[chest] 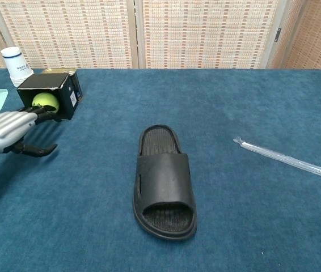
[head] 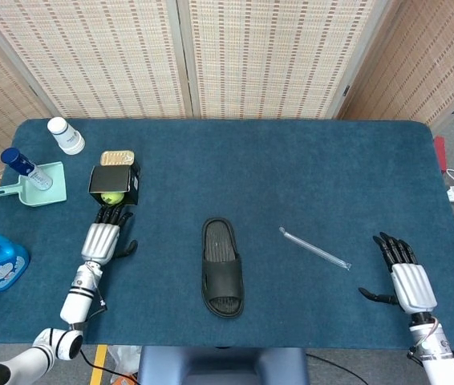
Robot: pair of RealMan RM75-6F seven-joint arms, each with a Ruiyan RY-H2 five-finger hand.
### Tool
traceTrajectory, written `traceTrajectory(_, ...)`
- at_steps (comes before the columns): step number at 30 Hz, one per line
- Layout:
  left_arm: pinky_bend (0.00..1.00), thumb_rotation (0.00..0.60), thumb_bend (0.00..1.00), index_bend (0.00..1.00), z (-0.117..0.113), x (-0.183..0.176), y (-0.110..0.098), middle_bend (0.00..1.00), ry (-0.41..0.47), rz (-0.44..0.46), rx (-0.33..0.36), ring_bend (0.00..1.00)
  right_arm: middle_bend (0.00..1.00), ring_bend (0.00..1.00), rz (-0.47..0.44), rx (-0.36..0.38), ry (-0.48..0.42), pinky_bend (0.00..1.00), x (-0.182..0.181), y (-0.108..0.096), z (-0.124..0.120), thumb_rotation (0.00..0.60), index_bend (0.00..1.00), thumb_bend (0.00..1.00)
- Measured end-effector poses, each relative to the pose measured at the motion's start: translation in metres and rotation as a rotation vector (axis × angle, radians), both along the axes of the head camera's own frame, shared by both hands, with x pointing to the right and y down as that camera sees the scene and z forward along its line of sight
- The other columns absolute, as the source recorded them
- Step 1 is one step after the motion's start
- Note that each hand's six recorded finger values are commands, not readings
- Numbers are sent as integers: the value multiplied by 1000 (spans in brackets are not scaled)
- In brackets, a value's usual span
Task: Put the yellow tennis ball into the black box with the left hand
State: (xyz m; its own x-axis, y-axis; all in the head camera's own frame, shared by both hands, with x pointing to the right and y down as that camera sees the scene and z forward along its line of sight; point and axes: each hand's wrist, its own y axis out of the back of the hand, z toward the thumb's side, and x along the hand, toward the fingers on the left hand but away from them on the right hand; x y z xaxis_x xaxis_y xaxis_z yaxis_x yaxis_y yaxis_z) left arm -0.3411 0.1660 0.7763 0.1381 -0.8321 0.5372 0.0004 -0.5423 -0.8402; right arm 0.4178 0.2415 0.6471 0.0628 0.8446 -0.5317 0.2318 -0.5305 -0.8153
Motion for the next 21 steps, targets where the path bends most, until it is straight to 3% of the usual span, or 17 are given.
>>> traceTrajectory(6, 0, 260, 342, 195, -11, -14, 15, 0, -4, -13, -6, 0, 0, 0, -4, 6, -8, 0, -1, 2, -3, 600, 0, 0)
traceTrajectory(11, 81, 291, 345, 176, -36, -30, 41, 16, -12, -49, 32, 0, 0, 0, -4, 10, -22, 0, 0, 2, -5, 600, 0, 0)
traceTrajectory(15, 84, 310, 346, 228, -76, -59, 79, 72, -11, -135, 82, 6, 0, 0, 2, 4, -25, 0, 3, 3, -5, 600, 0, 0)
traceTrajectory(18, 83, 401, 346, 256, -110, -93, 120, 95, -28, -241, 112, 21, 0, 0, 1, 7, -28, 0, 2, 3, -6, 600, 0, 0)
traceTrajectory(21, 83, 419, 345, 261, -128, -117, 151, 118, -11, -323, 108, 31, 0, 0, -8, 7, -26, 0, 0, 4, -6, 600, 0, 0)
